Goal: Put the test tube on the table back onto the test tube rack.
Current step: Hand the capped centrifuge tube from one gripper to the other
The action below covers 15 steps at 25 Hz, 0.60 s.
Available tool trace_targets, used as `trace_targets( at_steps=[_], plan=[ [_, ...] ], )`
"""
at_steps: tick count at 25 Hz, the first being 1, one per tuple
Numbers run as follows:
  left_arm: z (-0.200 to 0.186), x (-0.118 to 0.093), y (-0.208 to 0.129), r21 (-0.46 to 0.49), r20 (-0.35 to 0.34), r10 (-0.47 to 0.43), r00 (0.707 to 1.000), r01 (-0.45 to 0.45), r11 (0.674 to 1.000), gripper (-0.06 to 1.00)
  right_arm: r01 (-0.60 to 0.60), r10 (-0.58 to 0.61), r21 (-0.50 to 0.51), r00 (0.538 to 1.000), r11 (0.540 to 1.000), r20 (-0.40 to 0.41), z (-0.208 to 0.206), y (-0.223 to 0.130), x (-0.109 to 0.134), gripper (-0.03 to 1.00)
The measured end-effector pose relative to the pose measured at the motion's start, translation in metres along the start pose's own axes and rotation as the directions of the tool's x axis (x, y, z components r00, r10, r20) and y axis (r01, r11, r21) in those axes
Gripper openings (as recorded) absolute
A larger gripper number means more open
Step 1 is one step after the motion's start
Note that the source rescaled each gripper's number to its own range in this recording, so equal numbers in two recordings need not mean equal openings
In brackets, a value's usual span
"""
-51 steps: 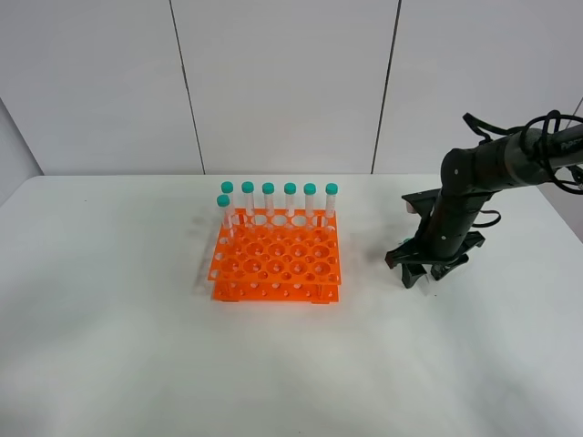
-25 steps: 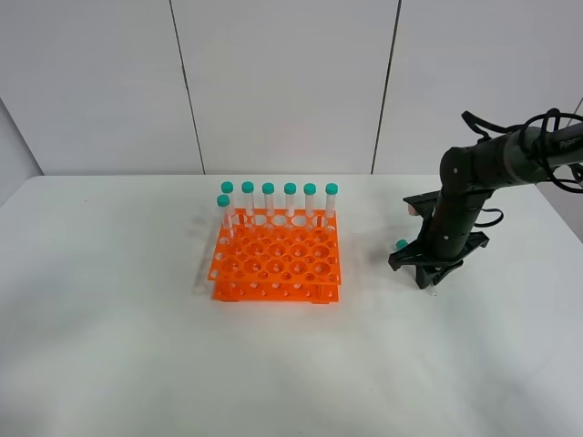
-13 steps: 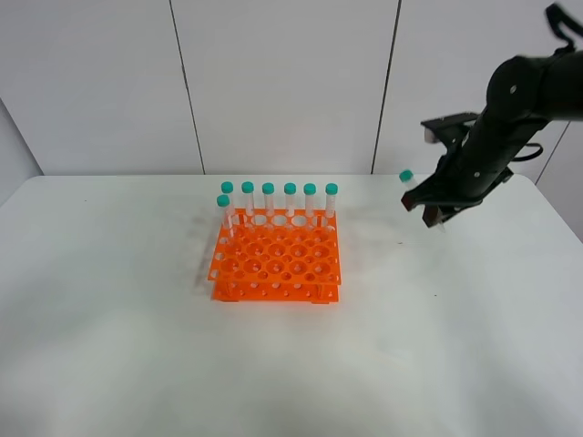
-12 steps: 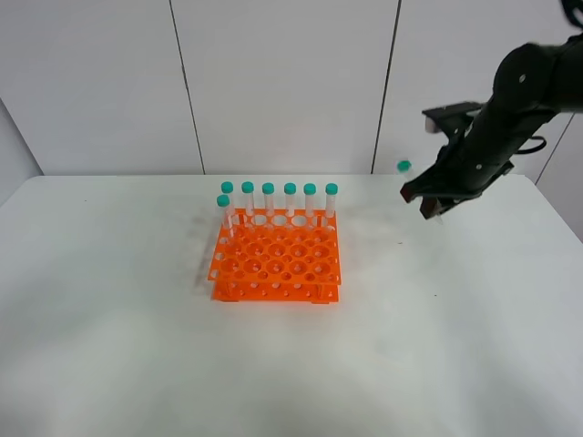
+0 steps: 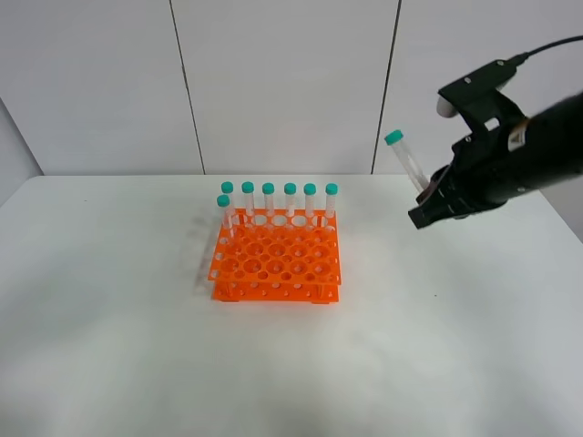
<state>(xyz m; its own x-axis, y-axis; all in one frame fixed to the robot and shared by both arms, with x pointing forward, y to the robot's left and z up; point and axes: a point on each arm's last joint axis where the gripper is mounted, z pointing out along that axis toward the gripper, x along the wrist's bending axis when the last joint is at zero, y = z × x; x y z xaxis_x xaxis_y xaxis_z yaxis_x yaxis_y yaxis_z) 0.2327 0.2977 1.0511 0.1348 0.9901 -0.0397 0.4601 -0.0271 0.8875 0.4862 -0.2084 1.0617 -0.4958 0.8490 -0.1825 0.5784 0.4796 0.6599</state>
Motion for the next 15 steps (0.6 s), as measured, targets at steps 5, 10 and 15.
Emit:
trace_targets(
  at_steps=[5, 10, 15],
  plan=[
    [0.0, 0.0, 0.0, 0.0, 0.0, 0.0, 1.0, 0.0, 1.0, 1.0, -0.064, 0.069, -0.26, 0.998, 0.963, 0.01, -0.024, -0.047, 0.015, 0.01],
    [0.0, 0.0, 0.0, 0.0, 0.0, 0.0, 1.0, 0.0, 1.0, 1.0, -0.073, 0.103, -0.445, 0.994, 0.893, 0.045, -0.049, -0.085, 0.024, 0.01],
    [0.0, 0.0, 0.0, 0.0, 0.0, 0.0, 1.0, 0.0, 1.0, 1.0, 0.002, 0.007, -0.528, 1.0, 0.849, 0.017, -0.06, -0.09, 0.04, 0.01]
  ],
)
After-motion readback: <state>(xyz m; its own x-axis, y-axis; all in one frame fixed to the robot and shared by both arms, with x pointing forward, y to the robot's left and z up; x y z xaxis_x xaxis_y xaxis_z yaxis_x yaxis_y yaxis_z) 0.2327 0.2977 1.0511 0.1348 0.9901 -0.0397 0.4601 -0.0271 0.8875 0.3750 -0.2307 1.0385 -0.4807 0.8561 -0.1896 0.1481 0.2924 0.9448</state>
